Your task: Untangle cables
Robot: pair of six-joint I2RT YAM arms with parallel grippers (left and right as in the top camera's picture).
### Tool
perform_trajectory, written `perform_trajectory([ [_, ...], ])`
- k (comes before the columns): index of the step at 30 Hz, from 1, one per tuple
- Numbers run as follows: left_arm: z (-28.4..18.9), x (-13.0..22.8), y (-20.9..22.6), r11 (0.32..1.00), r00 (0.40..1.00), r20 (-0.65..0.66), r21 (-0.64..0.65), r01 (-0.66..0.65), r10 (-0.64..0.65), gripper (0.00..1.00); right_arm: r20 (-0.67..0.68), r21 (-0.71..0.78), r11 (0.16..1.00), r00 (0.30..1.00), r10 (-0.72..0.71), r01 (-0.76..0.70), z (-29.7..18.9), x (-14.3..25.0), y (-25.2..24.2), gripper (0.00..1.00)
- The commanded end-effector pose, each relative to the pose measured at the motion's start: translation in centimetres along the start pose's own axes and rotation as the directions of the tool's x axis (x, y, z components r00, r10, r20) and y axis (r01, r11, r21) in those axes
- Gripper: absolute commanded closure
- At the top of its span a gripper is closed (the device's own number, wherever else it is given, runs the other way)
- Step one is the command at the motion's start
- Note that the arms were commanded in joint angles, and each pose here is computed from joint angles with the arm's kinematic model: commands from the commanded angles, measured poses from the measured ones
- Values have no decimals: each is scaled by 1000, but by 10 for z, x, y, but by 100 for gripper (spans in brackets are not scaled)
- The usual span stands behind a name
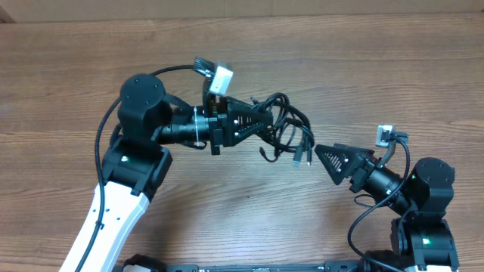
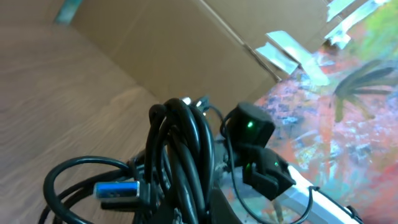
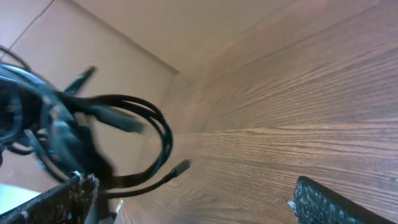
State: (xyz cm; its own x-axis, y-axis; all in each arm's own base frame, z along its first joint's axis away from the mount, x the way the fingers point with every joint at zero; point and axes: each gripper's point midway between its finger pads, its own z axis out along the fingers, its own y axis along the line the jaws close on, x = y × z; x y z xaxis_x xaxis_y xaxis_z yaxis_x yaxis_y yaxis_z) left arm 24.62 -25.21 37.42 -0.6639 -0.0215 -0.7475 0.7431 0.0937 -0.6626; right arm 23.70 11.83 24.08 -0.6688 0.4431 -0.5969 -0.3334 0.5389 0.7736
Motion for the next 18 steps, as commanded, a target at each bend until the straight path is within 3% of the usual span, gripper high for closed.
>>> perform_trajectory([
  [1,-2,4,-10,994,994,-21,0,-105,105,96,-4,-42,996,996,-85,85,-2,2,8,0],
  [9,3,26,-7,996,993,-88,1,-84,84,96,-17,-276,916,951,-308,291,-10,10,53,0],
  [14,4,26,-7,996,992,-88,3,-87,87,96,-17,-337,884,937,-350,324,-14,13,64,0],
  [18,4,25,-8,998,994,-88,2,-61,61,96,-11,-388,840,909,-416,380,-17,19,72,11],
])
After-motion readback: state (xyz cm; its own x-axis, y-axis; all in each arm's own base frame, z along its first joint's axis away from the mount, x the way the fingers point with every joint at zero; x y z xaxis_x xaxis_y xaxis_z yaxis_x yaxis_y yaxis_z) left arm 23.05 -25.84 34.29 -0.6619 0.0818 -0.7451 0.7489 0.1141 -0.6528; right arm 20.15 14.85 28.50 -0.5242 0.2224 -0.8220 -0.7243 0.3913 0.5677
